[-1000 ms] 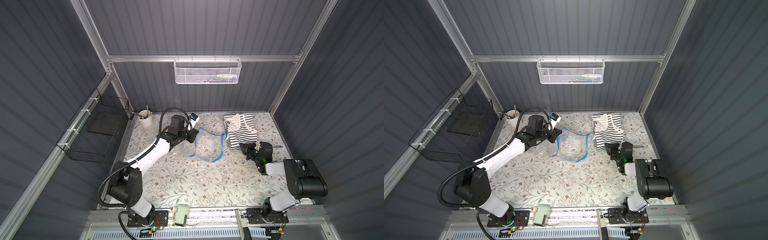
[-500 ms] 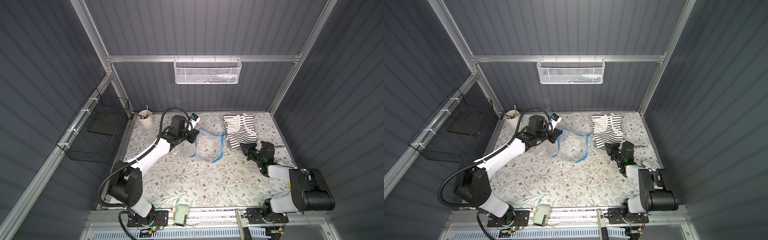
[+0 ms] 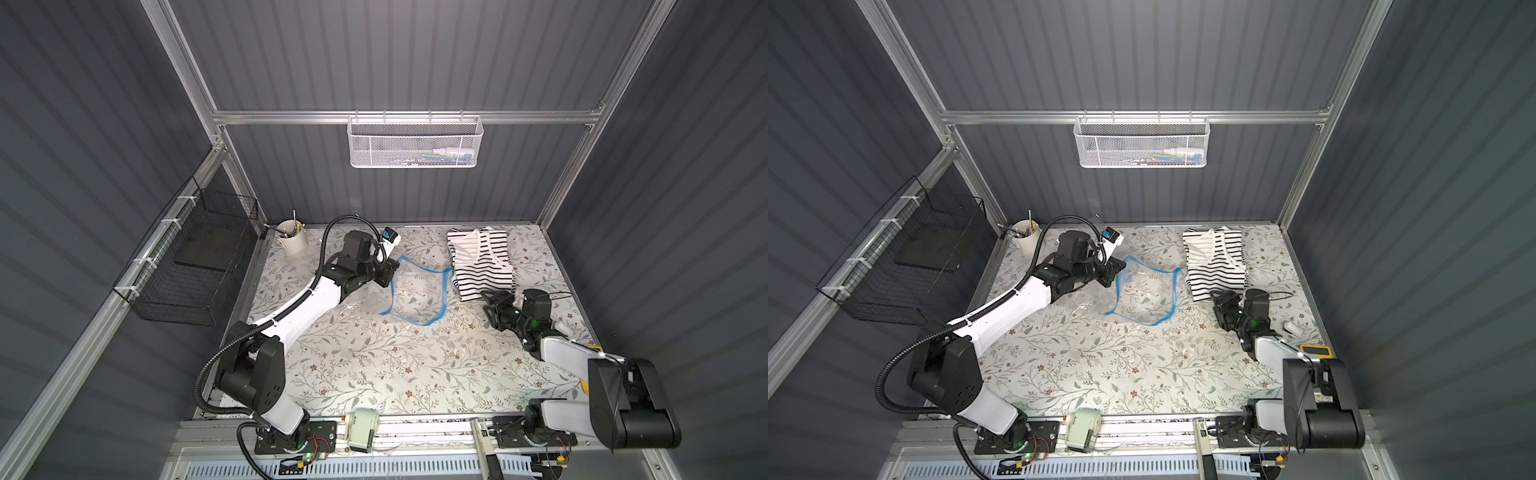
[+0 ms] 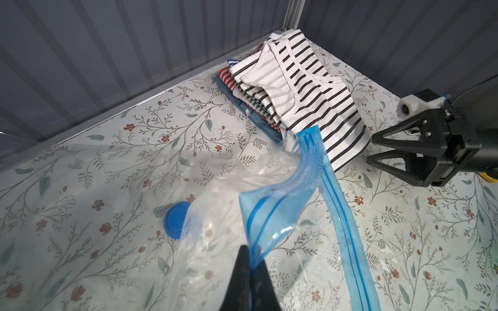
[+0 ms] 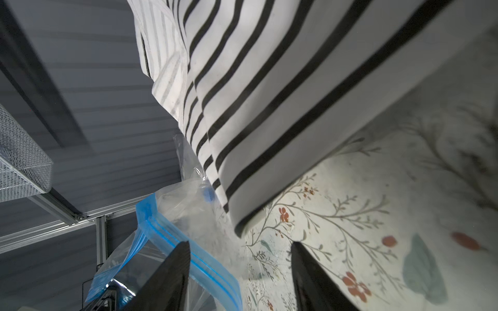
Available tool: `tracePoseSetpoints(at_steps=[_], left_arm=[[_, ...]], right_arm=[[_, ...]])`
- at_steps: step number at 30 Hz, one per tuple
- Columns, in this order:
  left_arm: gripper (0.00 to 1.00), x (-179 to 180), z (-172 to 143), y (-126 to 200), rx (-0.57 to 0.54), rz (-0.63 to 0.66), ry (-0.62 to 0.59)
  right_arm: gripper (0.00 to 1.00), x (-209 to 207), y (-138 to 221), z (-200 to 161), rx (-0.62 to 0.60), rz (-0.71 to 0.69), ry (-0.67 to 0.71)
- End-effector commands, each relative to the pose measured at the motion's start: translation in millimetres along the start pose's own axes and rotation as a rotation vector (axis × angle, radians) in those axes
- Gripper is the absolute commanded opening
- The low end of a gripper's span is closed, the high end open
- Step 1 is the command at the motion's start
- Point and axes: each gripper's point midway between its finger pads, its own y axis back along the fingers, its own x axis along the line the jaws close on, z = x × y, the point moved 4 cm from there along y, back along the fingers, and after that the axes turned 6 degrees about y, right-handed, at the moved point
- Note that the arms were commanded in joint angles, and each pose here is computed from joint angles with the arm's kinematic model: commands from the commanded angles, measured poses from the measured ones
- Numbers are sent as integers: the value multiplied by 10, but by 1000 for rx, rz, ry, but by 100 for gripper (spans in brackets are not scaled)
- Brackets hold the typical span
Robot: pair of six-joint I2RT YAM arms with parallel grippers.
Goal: Take the tank top out of the vacuum bag
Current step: Place the tank top on the tank top, then adjust the tank top at the center of the board.
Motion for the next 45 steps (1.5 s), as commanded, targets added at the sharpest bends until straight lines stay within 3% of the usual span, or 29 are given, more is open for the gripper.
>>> tracePoseSetpoints(at_steps=[1, 8, 16, 33, 40, 45], left_arm=[[0, -61, 60, -5, 3, -25, 0], [0, -67, 53, -13, 7, -23, -4], [0, -68, 42, -19, 10, -21, -5], [0, -88, 54, -16, 8, -27, -8], [0, -96, 61, -8, 5, -27, -11], [0, -99, 60, -9, 6, -27, -11]], right_arm=[[70, -354, 174, 68, -50, -109, -19], [69, -383, 266, 406, -47, -75, -46], [44, -442, -10, 568, 16, 24, -120], [30, -528, -186, 837, -67, -10, -137], [1, -454, -208, 923, -70, -10, -126], [0, -314, -120, 973, -70, -39, -55]])
